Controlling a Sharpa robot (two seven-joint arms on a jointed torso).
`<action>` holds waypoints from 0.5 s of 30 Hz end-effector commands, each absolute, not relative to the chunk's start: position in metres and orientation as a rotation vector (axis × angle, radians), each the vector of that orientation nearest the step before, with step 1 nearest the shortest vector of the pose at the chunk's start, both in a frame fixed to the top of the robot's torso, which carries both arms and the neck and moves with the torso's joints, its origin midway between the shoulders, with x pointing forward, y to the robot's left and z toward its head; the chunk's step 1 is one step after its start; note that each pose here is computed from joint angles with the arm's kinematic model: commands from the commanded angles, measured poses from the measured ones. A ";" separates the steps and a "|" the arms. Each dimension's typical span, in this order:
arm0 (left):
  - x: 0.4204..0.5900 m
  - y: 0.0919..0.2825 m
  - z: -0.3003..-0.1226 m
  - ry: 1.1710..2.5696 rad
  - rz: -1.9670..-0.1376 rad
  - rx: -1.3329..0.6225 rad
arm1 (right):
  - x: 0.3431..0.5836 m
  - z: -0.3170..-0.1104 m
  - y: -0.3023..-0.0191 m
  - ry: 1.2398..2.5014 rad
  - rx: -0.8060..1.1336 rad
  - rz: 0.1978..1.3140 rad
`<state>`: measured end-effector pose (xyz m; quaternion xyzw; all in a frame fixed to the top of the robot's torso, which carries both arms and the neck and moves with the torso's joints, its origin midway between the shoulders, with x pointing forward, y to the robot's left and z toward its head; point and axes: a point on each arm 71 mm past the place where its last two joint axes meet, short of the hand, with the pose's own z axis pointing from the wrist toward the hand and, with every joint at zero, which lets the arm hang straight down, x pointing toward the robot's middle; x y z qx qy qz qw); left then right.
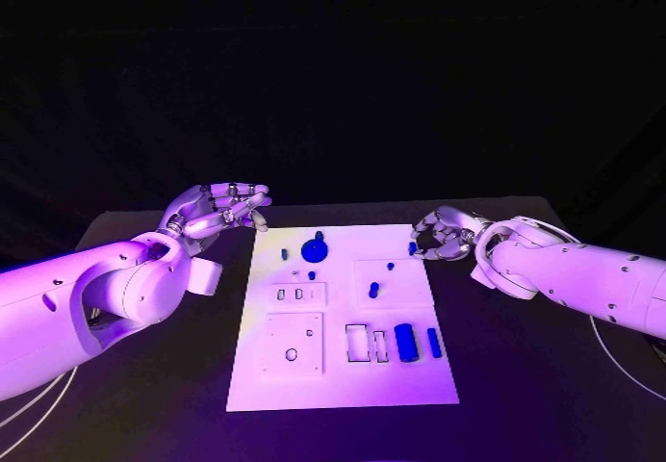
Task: Assemble the parts on the task board
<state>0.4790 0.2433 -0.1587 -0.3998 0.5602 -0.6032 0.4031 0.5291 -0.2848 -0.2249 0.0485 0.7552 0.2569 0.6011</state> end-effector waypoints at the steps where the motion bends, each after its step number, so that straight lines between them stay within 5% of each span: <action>1: 0.478 0.241 -0.157 1.416 -1.549 -0.999 | 0.528 -0.227 -0.281 1.771 0.072 0.602; 15: 0.478 0.241 -0.157 1.417 -1.547 -1.000 | 0.531 -0.229 -0.277 1.796 0.059 0.590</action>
